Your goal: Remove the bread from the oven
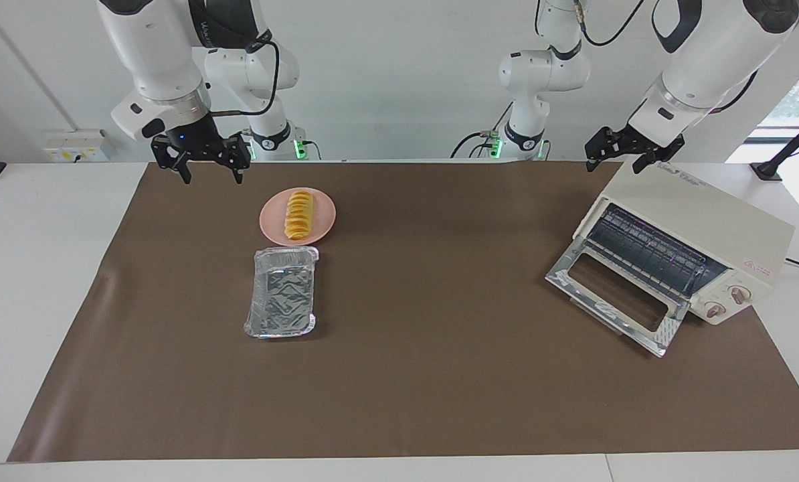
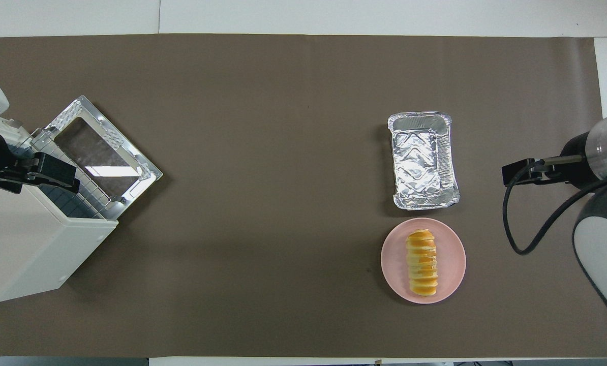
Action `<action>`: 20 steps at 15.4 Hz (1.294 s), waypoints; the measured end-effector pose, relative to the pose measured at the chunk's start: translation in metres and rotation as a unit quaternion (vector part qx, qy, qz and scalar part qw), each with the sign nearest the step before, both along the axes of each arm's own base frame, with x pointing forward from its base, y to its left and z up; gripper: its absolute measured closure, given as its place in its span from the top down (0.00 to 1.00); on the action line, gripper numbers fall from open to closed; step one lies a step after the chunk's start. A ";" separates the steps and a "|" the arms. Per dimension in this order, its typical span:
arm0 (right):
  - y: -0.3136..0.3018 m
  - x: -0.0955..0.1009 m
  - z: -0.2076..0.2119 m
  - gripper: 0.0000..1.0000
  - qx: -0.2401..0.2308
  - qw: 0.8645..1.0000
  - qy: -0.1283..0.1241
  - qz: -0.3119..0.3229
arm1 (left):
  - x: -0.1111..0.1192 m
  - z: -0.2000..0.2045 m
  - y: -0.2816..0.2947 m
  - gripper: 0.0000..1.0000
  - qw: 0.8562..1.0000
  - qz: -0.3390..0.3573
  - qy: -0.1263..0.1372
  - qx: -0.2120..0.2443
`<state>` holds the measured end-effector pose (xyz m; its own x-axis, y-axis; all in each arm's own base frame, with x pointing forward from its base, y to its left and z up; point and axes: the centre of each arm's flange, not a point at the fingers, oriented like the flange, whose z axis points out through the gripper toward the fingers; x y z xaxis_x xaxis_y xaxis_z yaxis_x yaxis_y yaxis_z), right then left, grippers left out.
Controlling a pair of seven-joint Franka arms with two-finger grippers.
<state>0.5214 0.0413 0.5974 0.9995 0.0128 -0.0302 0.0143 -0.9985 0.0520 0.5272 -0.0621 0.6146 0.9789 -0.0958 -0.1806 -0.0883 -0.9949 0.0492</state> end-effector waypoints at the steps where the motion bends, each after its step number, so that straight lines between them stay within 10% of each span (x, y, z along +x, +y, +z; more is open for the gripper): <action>1: -0.003 0.002 0.003 1.00 0.000 1.000 -0.001 -0.002 | 0.000 0.000 0.000 1.00 1.000 0.000 0.000 0.000; 20: -0.027 0.004 0.005 1.00 0.028 0.999 0.003 -0.033 | 0.000 0.000 0.000 1.00 1.000 0.000 0.000 0.000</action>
<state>0.5257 0.0144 0.6028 0.9980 -0.0505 -0.0382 -0.0507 -0.9987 -0.0036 0.5272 -0.0621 0.6146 0.9789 -0.0958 -0.1806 -0.0883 -0.9949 0.0491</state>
